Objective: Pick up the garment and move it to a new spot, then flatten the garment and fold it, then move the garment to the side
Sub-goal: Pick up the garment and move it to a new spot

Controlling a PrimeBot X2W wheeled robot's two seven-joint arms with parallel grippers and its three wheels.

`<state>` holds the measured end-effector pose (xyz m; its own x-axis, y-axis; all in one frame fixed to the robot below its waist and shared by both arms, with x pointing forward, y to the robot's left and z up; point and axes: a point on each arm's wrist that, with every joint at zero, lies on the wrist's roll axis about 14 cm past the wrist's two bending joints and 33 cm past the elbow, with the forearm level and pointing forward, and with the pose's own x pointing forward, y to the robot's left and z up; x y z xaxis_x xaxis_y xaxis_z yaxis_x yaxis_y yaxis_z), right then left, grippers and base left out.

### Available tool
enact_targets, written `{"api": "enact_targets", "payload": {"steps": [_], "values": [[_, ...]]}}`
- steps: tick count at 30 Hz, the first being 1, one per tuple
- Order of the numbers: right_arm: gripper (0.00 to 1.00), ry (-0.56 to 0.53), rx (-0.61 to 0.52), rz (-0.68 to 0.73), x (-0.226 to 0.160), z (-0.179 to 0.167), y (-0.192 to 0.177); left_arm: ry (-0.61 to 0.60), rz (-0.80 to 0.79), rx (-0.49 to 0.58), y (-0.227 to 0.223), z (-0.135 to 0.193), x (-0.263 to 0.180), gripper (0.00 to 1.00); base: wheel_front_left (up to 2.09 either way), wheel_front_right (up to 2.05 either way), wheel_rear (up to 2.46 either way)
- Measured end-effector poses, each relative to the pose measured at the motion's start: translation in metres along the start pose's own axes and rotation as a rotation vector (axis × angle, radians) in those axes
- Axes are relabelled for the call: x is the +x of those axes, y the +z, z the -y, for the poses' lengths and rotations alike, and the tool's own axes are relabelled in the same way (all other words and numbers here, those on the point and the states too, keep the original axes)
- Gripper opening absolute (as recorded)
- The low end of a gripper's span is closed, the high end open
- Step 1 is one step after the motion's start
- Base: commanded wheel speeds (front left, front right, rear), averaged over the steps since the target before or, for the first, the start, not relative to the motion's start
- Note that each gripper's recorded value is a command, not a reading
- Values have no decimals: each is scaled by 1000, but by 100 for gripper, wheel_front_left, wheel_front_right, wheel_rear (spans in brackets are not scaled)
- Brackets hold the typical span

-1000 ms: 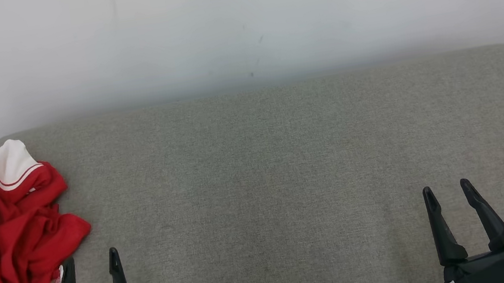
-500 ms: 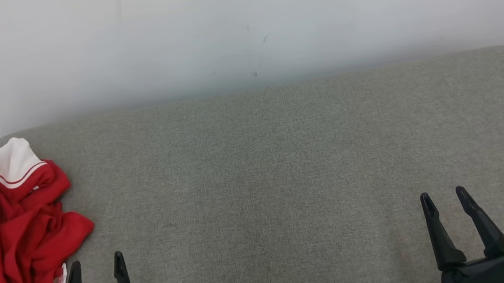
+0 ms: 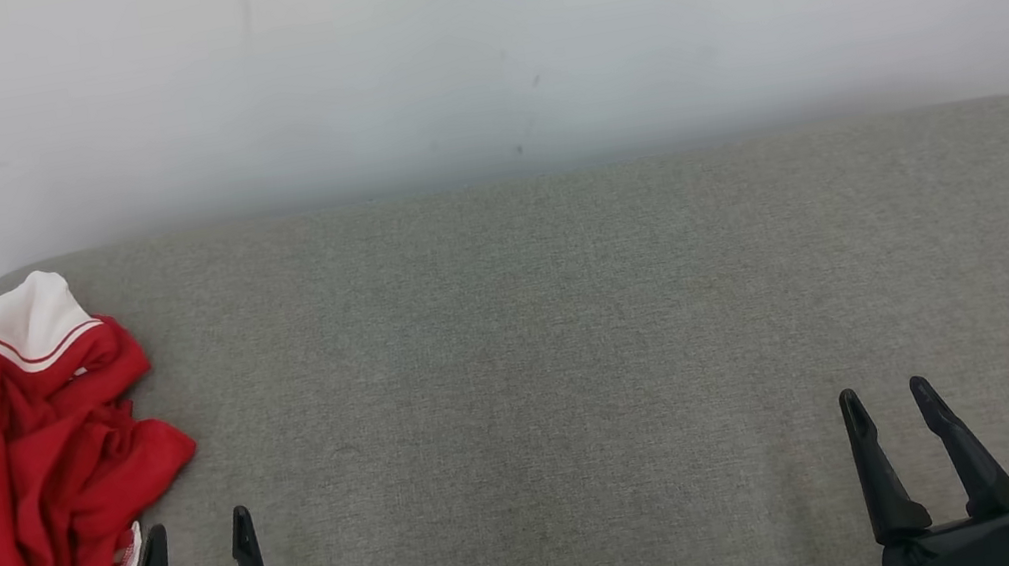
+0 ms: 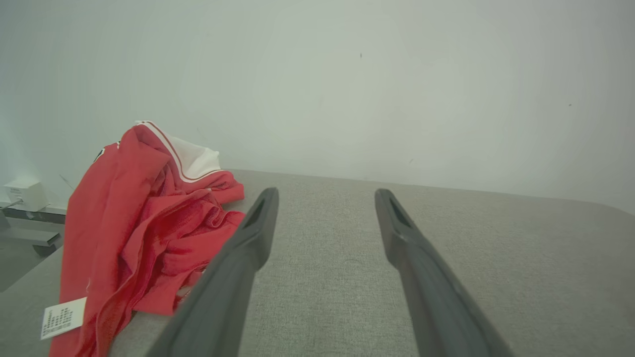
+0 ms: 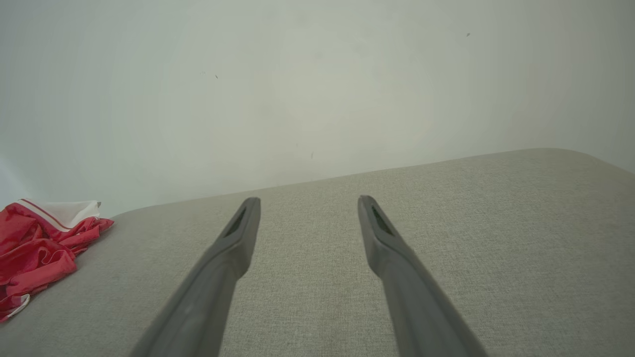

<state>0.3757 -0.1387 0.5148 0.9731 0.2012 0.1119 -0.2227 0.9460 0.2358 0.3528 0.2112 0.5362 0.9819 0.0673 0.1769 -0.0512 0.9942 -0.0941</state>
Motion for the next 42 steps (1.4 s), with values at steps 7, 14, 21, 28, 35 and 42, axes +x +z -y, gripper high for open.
{"api": "enact_targets", "payload": {"steps": [7,14,21,28,35,42], "values": [[100,36,9,-15,7,-11,-6,42,5,29,3,-14,-4,100,0,0,0],[100,104,20,-38,19,-33,-15,134,0,59,5,-42,-18,100,0,0,0],[100,195,27,-64,34,-62,-25,240,-1,86,10,-73,-41,100,0,0,0],[100,302,41,-98,45,-100,-38,363,0,112,17,-106,-74,100,0,0,0],[100,422,51,-124,49,-143,-48,489,7,138,26,-137,-113,100,0,0,0],[100,519,52,-133,56,-175,-52,585,20,159,35,-154,-139,100,0,0,0]]}}
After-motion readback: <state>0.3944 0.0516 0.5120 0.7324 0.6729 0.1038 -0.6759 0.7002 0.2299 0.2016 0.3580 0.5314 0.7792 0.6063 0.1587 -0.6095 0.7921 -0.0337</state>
